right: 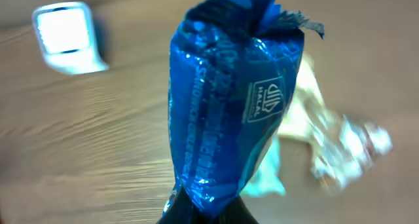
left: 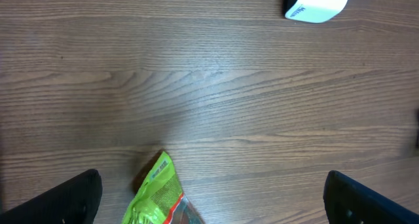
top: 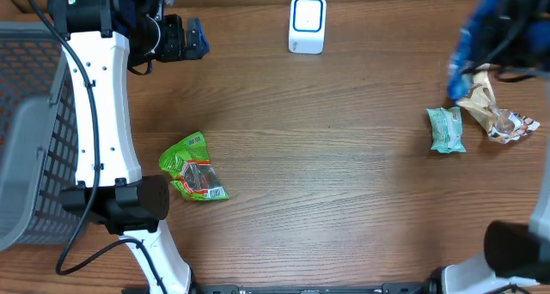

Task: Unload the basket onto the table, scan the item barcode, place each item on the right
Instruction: 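Carry the Oreo pack right and release it near the tan bag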

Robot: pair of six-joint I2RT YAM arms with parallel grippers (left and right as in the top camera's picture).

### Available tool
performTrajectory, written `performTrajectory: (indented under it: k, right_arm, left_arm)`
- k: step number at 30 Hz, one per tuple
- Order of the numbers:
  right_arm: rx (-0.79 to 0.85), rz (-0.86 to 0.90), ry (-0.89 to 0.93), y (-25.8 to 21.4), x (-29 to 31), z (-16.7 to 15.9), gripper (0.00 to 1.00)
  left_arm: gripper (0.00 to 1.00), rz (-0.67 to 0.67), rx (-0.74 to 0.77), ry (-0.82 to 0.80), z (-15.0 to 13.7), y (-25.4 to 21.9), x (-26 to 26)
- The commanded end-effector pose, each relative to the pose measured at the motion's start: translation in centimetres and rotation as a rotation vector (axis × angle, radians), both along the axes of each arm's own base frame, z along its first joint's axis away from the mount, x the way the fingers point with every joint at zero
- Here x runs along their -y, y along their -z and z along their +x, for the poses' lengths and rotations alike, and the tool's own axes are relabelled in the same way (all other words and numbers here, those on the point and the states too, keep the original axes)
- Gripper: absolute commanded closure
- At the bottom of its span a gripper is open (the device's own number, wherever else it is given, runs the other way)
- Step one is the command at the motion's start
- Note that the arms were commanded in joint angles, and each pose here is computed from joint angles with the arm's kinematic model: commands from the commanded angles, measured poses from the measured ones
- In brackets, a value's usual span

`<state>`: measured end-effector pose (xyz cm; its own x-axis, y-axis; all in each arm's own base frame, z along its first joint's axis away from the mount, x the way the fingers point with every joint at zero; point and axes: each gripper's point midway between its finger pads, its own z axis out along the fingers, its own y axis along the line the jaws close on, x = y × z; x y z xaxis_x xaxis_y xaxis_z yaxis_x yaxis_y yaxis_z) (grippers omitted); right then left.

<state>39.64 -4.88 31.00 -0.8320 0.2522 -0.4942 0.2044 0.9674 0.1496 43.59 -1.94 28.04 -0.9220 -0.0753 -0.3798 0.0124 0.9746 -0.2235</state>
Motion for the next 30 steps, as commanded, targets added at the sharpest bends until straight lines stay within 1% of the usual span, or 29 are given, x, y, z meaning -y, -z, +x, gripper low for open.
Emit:
performTrajectory:
  k: [1,5,8,11,14,17,19,20,21,23,25,26,29,30]
  right_arm:
    - [-0.134,0.109,0.266,4.4,4.0,-0.3,0.96]
    - [-0.300,0.183,0.450,10.5,7.2,-1.6,0.96]
    - [-0.407,0.202,0.520,15.3,8.6,-2.7,0.96]
    - [-0.447,0.203,0.610,18.8,10.4,-3.6,0.96]
    - [-0.430,0.217,0.645,20.3,11.7,-3.8,0.96]
    - [-0.406,0.224,0.676,20.0,13.1,-3.9,0.96]
    - [-0.388,0.235,0.688,19.6,13.7,-3.8,0.75]
    - [-0.374,0.253,0.687,19.3,13.8,-3.6,0.66]
    - [-0.352,0.293,0.672,18.7,13.5,-3.0,0.59]
    - [-0.294,0.386,0.572,17.3,12.1,-1.4,0.49]
    - [-0.239,0.463,0.479,15.6,10.7,-0.1,0.33]
    - [-0.217,0.494,0.449,14.6,10.2,0.3,0.28]
    - [-0.161,0.548,0.329,11.8,8.2,1.3,0.27]
    - [-0.150,0.559,0.299,11.0,7.6,1.5,0.22]
  left_arm:
    - [0.00,-0.004,0.001,-0.007,-0.1,-0.1,0.3]
    - [0.00,-0.004,0.001,-0.007,-0.1,-0.1,0.3]
    - [0.00,-0.004,0.001,-0.007,-0.1,-0.1,0.3]
    - [0.00,-0.004,0.001,-0.007,-0.1,-0.1,0.3]
    - [0.00,-0.004,0.001,-0.007,-0.1,-0.1,0.3]
    - [0.00,-0.004,0.001,-0.007,-0.1,-0.1,0.3]
    - [0.00,-0.004,0.001,-0.007,-0.1,-0.1,0.3]
    - [0.01,-0.004,0.001,-0.007,-0.1,-0.1,0.3]
    - [0.00,-0.004,0.001,-0.007,-0.1,-0.1,0.3]
    - [0.00,-0.004,0.001,-0.007,-0.1,-0.1,0.3]
    - [0.00,-0.004,0.001,-0.007,-0.1,-0.1,0.3]
    - [0.00,-0.004,0.001,-0.007,-0.1,-0.1,0.3]
    - [0.00,-0.004,0.001,-0.007,-0.1,-0.1,0.3]
    - [0.00,-0.004,0.001,-0.007,-0.1,-0.1,0.3]
